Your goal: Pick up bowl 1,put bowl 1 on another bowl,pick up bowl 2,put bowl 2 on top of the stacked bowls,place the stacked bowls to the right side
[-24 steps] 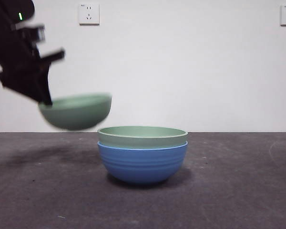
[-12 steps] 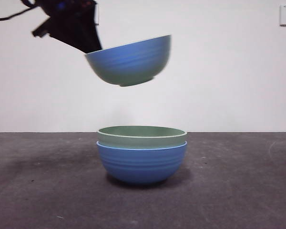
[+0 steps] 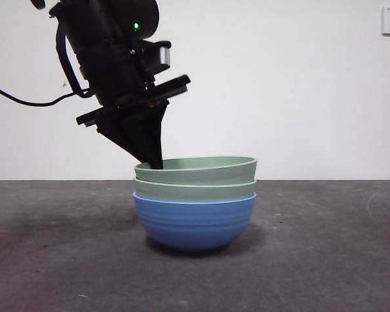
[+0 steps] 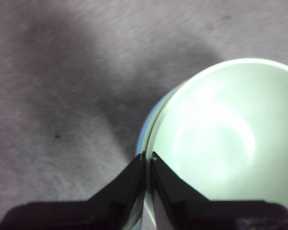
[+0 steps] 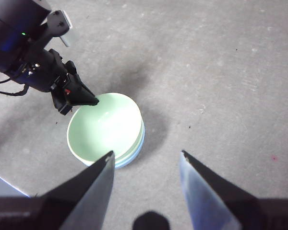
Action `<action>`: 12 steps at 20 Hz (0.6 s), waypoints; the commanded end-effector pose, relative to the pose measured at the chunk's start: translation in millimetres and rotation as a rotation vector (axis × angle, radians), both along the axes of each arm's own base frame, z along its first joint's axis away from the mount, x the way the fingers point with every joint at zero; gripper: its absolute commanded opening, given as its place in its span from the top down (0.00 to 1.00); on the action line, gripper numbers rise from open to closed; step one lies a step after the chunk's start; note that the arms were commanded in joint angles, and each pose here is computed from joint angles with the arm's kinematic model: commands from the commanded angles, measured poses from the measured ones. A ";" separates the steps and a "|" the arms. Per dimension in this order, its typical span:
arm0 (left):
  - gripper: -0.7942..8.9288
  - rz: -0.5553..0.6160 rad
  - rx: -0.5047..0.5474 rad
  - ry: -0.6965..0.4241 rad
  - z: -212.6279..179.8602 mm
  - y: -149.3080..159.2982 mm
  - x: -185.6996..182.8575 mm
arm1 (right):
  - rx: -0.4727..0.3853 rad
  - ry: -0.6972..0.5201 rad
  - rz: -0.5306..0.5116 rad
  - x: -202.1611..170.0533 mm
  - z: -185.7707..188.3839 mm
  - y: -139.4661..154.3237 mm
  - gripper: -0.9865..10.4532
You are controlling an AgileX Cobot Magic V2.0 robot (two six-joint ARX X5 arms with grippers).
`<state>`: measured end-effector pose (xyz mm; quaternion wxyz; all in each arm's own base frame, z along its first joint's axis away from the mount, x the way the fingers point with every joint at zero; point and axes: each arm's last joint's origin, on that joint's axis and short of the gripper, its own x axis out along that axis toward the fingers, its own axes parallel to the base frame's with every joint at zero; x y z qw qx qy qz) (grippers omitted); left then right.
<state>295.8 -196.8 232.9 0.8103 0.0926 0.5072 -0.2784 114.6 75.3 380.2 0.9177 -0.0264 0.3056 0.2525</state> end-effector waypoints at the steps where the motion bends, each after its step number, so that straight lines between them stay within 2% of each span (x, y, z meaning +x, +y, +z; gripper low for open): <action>1: 0.91 -0.010 0.013 -0.006 -2.6 -2.1 -0.3 | -0.001 0.011 -0.007 0.1 -2.0 -0.1 0.72; 2: 0.90 -0.010 0.015 0.000 -2.3 -1.8 -0.6 | -0.005 0.016 -0.007 -0.1 -2.5 -0.3 0.72; 5: 0.66 -0.011 0.022 0.013 0.6 -1.5 -1.2 | -0.011 0.027 -0.007 -0.8 -3.5 -0.6 0.72; 6: 0.63 -0.012 0.021 0.015 3.8 -1.9 -1.0 | -0.014 0.031 -0.007 -1.0 -3.8 -0.8 0.72; 12: 0.62 -0.012 0.009 -0.006 48.0 -3.9 2.1 | -0.024 0.048 -0.008 -1.4 -5.5 -1.0 0.72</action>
